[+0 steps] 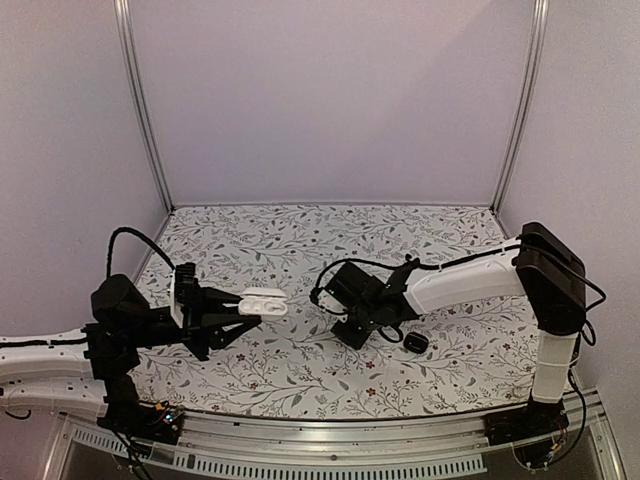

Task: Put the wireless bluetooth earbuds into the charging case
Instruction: Move the left earbud to the center of the board, then pick up the left earbud from the center of the board.

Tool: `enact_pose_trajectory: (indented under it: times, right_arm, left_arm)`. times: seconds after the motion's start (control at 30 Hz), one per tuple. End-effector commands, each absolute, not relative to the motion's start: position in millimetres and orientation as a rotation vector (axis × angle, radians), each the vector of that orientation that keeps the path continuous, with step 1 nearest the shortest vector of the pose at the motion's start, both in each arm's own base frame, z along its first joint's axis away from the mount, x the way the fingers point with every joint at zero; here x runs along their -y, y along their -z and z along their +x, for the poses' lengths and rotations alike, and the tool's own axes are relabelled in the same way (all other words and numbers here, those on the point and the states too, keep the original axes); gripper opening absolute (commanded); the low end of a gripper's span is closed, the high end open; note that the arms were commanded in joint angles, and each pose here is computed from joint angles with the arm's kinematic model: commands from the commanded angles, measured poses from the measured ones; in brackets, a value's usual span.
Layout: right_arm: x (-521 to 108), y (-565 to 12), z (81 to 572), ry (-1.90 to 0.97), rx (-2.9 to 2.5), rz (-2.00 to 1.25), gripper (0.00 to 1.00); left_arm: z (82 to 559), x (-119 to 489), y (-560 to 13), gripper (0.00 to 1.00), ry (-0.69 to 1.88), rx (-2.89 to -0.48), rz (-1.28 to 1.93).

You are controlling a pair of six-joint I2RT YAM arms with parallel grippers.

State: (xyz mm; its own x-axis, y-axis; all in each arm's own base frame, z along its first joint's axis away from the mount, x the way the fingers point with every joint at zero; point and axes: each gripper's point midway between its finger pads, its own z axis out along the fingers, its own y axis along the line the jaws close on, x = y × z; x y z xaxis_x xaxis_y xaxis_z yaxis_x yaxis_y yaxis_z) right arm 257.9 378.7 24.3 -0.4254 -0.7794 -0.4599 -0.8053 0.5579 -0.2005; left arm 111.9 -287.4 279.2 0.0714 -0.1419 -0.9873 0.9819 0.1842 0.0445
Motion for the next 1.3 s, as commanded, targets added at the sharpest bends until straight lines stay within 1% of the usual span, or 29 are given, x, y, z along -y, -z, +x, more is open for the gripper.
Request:
enact_pose_trajectory:
  times: [0.0, 0.1, 0.3, 0.5, 0.7, 0.8, 1.03, 1.27]
  right_arm:
    - [-386.2, -49.5, 251.8, -0.186, -2.217, -1.306, 0.45]
    - [-392.6, -62.7, 241.2, -0.293, -2.156, -1.343, 0.42]
    - [-397.2, -72.8, 230.2, -0.423, -2.084, -1.414, 0.34]
    - [-398.2, -62.0, 239.1, -0.403, -2.106, -1.412, 0.26]
    - [-404.2, -52.6, 250.8, -0.394, -2.192, -1.323, 0.23]
    - [-396.1, -50.0, 257.4, -0.398, -2.24, -1.264, 0.23]
    - [-377.8, -63.5, 262.7, -0.592, -2.323, -1.062, 0.23]
    - [-376.4, -55.3, 265.1, -0.616, -2.386, -1.002, 0.22]
  left_arm:
    - [114.7, 283.7, -283.0, 0.0, 1.094, -1.131, 0.975]
    - [114.8, 283.9, -283.5, 0.0, 1.092, -1.131, 0.975]
    - [114.5, 283.2, -283.6, 0.0, 1.092, -1.129, 0.974]
    - [114.2, 281.7, -285.1, 0.0, 1.089, -1.125, 0.969]
    - [114.3, 281.2, -284.8, 0.0, 1.088, -1.126, 0.967]
    - [114.6, 280.0, -285.8, 0.0, 1.083, -1.126, 0.962]
    - [114.6, 280.5, -284.6, 0.0, 1.085, -1.128, 0.964]
    - [114.9, 280.6, -285.2, 0.0, 1.082, -1.126, 0.965]
